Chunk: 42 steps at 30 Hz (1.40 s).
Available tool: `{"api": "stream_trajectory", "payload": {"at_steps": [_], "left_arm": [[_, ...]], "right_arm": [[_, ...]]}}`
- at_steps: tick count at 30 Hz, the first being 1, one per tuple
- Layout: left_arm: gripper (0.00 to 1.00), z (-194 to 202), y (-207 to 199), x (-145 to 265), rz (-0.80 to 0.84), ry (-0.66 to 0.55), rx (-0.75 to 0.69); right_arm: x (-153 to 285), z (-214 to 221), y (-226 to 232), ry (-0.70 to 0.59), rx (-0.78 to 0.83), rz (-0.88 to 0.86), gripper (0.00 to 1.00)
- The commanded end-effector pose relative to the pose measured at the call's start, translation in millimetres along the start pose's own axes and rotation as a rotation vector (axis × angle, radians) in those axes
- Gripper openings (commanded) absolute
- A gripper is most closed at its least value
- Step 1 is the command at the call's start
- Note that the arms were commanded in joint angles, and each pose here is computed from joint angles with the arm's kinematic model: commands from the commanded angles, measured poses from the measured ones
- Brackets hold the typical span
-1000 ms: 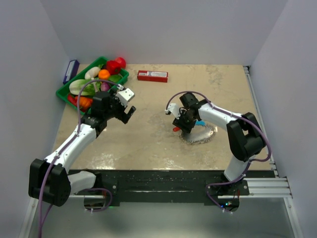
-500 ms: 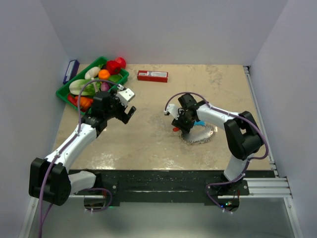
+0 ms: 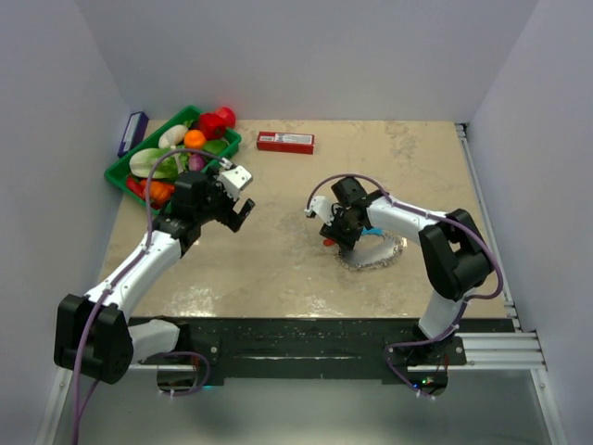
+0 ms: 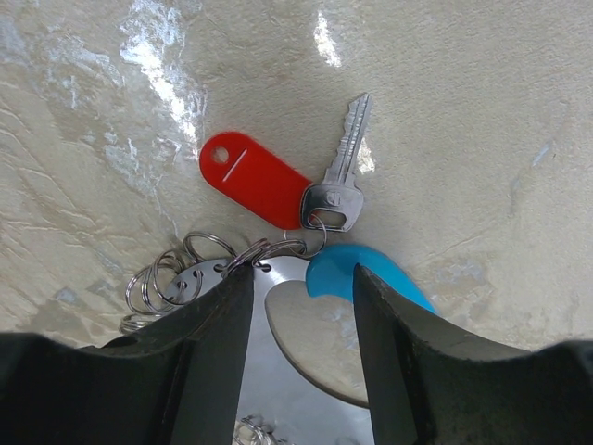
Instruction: Remove the keys from the keyring
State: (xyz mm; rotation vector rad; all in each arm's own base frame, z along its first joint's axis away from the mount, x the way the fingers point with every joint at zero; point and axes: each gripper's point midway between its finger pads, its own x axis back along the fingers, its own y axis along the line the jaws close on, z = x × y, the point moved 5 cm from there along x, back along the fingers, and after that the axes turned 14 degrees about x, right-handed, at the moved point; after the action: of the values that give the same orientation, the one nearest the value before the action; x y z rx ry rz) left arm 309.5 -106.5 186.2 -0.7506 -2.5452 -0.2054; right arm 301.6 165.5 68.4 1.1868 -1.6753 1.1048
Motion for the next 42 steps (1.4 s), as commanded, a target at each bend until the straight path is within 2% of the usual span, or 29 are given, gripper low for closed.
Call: {"api": "stream_trajectory", "payload": {"at_steps": [1, 4, 8, 10, 11, 14, 22, 32, 35, 36, 37, 38, 42], "left_arm": [[0.99, -4.9, -2.9, -4.3, 0.014, -0.033, 0.005], [0.99, -5.2, -2.5, -4.1, 0.011, -0.032, 0.005], [0.99, -4.0, -2.2, -4.9, 0.008, -0.029, 0.007], [0.99, -4.0, -2.1, -5.2, 0.008, -0.029, 0.007], [0.99, -3.6, -2.1, -5.6, 0.008, -0.027, 0.008], [0.99, -2.8, -2.1, -6.2, 0.009, -0.024, 0.010], [0.99, -2.2, -2.4, -6.5, 0.011, -0.022, 0.012], [0.99, -14.6, -3.3, -0.3, 0.025, -0.051, -0.024], [0.99, -21.6, -2.7, 1.6, 0.026, -0.059, -0.038], [0.99, -22.0, -2.5, 1.7, 0.025, -0.059, -0.038], [0.99, -22.4, -2.5, 1.9, 0.025, -0.059, -0.038], [0.99, -21.4, -2.7, 2.0, 0.025, -0.057, -0.036], [0.99, -17.8, -3.9, 2.3, 0.029, -0.055, -0.031]], "right_arm": [[-0.6, -4.1, 0.5, -0.004, 0.026, 0.028, 0.49], [-4.7, -7.4, -1.2, -0.004, 0.028, 0.050, 0.39], [-8.6, -9.7, -3.1, 0.001, 0.029, 0.070, 0.19], [-10.7, -9.2, -3.4, 0.006, 0.027, 0.075, 0.15], [-10.4, -9.2, -4.2, 0.010, 0.028, 0.084, 0.09], [-8.3, -8.9, -6.4, 0.006, 0.023, 0.107, 0.00], [5.8, -14.4, -15.1, -0.023, 0.016, 0.185, 0.00], [50.4, -33.7, -23.6, -0.147, 0.028, 0.259, 0.00], [48.8, -32.1, -25.2, -0.121, 0.024, 0.256, 0.00], [43.3, -31.2, -25.6, -0.116, 0.024, 0.255, 0.05], [40.0, -29.7, -25.8, -0.107, 0.028, 0.250, 0.21], [36.1, -28.7, -25.2, -0.098, 0.030, 0.243, 0.26], [25.6, -29.1, -25.9, -0.090, 0.021, 0.216, 0.38]]}}
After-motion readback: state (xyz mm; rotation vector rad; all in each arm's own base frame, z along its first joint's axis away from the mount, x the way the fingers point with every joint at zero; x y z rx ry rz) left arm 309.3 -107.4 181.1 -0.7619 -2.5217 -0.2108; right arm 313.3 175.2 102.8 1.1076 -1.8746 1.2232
